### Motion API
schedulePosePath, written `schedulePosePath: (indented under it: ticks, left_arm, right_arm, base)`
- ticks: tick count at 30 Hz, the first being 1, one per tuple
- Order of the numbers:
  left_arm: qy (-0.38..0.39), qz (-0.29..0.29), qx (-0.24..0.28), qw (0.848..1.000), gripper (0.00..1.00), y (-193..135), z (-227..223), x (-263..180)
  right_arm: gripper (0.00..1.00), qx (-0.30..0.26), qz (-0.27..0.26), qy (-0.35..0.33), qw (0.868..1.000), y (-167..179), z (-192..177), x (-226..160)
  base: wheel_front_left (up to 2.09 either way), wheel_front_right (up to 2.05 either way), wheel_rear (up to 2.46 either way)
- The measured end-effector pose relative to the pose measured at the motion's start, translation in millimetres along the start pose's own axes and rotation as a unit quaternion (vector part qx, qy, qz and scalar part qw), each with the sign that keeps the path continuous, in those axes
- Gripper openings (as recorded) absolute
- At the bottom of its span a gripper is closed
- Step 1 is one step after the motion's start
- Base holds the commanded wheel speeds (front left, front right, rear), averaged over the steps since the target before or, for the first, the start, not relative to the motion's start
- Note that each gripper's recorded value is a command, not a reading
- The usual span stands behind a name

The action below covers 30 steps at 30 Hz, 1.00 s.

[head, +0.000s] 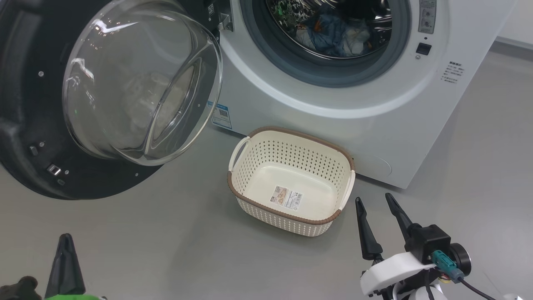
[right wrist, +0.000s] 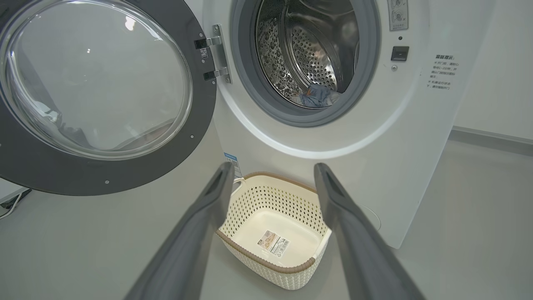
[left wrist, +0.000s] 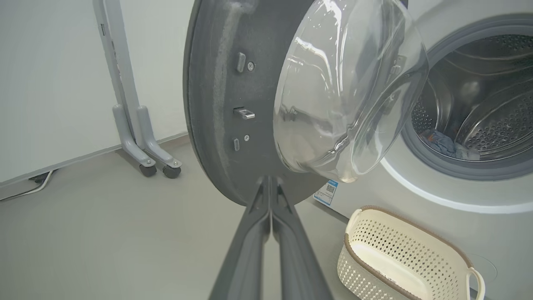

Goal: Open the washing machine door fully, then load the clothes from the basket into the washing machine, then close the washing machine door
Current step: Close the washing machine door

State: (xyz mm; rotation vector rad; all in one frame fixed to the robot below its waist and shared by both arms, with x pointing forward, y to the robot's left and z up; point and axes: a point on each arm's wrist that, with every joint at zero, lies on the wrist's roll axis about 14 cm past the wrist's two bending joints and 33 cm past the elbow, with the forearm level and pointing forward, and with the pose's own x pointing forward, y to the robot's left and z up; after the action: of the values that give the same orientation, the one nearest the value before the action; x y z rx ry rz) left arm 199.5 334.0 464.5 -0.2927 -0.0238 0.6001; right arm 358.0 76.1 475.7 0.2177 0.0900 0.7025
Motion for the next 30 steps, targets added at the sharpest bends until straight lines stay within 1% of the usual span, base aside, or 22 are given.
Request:
schedulePosePath:
  ticks: [3, 6, 8, 13, 21, 24, 26, 28, 30]
  left_arm:
    - [-0.008, 0.011, -0.024, 1.0, 0.0, 4.7, 4.0, 1.6]
    - [-0.019, 0.011, -0.032, 0.999, 0.0, 5.2, 10.3, 6.1]
    - [-0.04, 0.015, -0.052, 0.998, 0.0, 6.9, 22.9, 14.2]
    - [-0.077, 0.033, -0.081, 0.993, 0.0, 21.3, 46.3, 24.7]
    - [-0.135, 0.049, -0.094, 0.985, 0.0, 46.5, 89.7, 43.5]
    - [-0.156, 0.057, -0.117, 0.979, 0.0, 55.1, 104.0, 50.4]
    - [-0.179, 0.07, -0.147, 0.97, 0.0, 65.0, 117.1, 55.0]
    - [-0.191, 0.072, -0.14, 0.969, 0.0, 72.2, 128.8, 58.9]
    - [-0.201, 0.079, -0.153, 0.964, 0.0, 80.1, 138.0, 63.4]
  right_arm:
    - [1.0, 0.0, -0.001, -0.001, 1.0, -0.5, 1.0, 0.2]
    - [1.0, 0.0, -0.002, -0.002, 1.0, -1.2, 1.4, -0.1]
    - [1.0, 0.001, -0.004, -0.001, 1.0, -1.8, 1.2, -0.9]
    - [1.0, 0.002, -0.006, -0.001, 1.0, -2.4, 1.0, -2.2]
    - [1.0, 0.002, -0.005, 0.002, 1.0, -1.4, -0.5, -4.7]
    - [1.0, 0.002, -0.006, 0.002, 1.0, -1.7, -0.7, -5.6]
    - [1.0, 0.003, -0.007, 0.002, 1.0, -2.1, -0.7, -6.3]
    - [1.0, 0.006, -0.002, 0.004, 1.0, 0.1, -1.8, -7.3]
    - [1.0, 0.007, -0.004, 0.005, 1.0, -1.0, -2.9, -8.2]
  base:
    - [0.0, 0.0, 0.0]
    - [0.0, 0.0, 0.0]
    - [0.0, 0.0, 0.0]
    - [0.0, 0.0, 0.0]
    - [0.0, 0.0, 0.0]
    - [0.0, 0.0, 0.0]
    - [0.0, 0.0, 0.0]
    - [0.0, 0.0, 0.0]
    - [0.0, 0.0, 0.0]
